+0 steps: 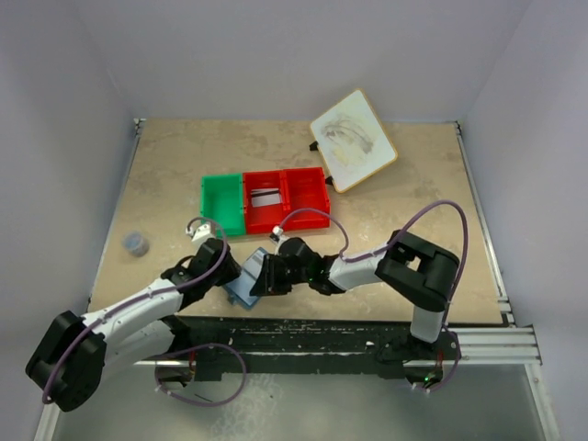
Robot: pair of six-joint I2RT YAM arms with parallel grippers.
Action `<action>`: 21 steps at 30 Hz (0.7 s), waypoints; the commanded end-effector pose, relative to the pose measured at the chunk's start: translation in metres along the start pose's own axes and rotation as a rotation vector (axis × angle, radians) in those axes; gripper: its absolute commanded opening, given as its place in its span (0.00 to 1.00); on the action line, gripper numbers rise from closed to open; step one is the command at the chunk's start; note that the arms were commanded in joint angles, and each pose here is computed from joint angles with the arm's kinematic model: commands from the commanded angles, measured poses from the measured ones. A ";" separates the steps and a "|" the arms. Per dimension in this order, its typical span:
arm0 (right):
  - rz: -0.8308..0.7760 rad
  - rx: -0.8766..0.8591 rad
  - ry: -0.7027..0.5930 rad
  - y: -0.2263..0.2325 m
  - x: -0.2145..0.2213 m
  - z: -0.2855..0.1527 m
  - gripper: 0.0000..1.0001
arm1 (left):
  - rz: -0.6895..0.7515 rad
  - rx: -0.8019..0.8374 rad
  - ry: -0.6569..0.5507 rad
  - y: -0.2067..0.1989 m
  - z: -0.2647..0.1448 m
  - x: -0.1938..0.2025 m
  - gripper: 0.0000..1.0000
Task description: Take the credit cards out of the card holder
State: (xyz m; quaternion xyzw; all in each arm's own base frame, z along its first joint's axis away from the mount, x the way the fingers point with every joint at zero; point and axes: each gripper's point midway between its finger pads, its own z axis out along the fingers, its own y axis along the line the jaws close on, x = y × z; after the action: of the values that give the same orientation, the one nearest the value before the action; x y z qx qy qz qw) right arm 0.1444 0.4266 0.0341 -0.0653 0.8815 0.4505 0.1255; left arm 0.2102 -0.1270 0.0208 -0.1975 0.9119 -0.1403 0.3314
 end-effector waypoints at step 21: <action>0.371 0.273 -0.288 -0.087 -0.024 -0.099 0.35 | -0.041 0.507 0.250 -0.119 -0.029 0.099 0.27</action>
State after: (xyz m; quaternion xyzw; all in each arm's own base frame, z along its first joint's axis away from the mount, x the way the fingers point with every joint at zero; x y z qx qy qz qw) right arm 0.1663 0.3212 0.0319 0.1267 0.9008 0.3868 0.1513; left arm 0.1471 -0.2506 0.0226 -0.1139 0.8893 -0.3711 0.2417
